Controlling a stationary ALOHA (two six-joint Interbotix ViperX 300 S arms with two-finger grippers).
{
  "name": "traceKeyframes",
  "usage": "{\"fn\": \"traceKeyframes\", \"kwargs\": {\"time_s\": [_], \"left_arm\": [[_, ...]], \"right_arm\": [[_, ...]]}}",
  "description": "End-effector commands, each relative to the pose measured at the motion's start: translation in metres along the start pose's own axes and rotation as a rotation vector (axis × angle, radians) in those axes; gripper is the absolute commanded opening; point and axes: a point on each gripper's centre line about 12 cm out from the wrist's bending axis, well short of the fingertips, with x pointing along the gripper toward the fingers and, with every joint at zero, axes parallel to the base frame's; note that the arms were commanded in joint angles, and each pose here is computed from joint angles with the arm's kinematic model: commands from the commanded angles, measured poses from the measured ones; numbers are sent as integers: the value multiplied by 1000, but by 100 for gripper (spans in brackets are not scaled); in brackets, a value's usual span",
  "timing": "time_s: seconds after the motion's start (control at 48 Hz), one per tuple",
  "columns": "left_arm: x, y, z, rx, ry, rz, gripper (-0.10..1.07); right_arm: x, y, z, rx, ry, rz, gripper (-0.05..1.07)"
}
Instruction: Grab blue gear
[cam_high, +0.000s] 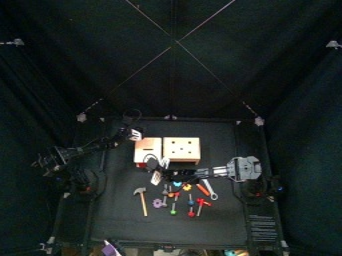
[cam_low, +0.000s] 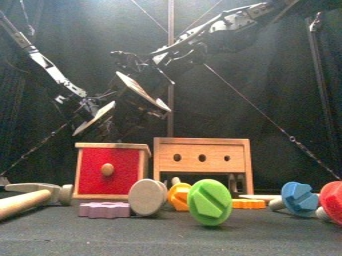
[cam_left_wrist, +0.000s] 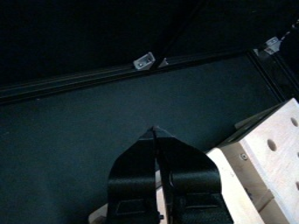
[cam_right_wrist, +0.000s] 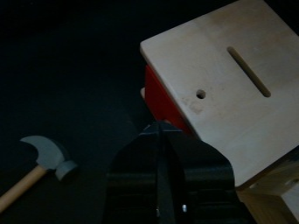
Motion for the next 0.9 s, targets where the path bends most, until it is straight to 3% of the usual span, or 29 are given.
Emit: {"fn": "traceKeyframes", "kwargs": {"time_s": [0.0, 0.229, 0.479, 0.875], "left_arm": [[-7, -6, 8, 27, -42, -26, 28], [-30, -20, 1, 150, -98, -107, 28], [-64, -36, -28, 287, -126, -236, 28], [-118, -56, -70, 367, -152, -462, 28]], "right_arm": [[-33, 2, 25, 19, -66, 31, 26], [-70, 5, 9, 18, -48, 61, 26], [-87, 6, -23, 21, 24, 72, 26], [-110, -9, -73, 56, 144, 60, 26]]}}
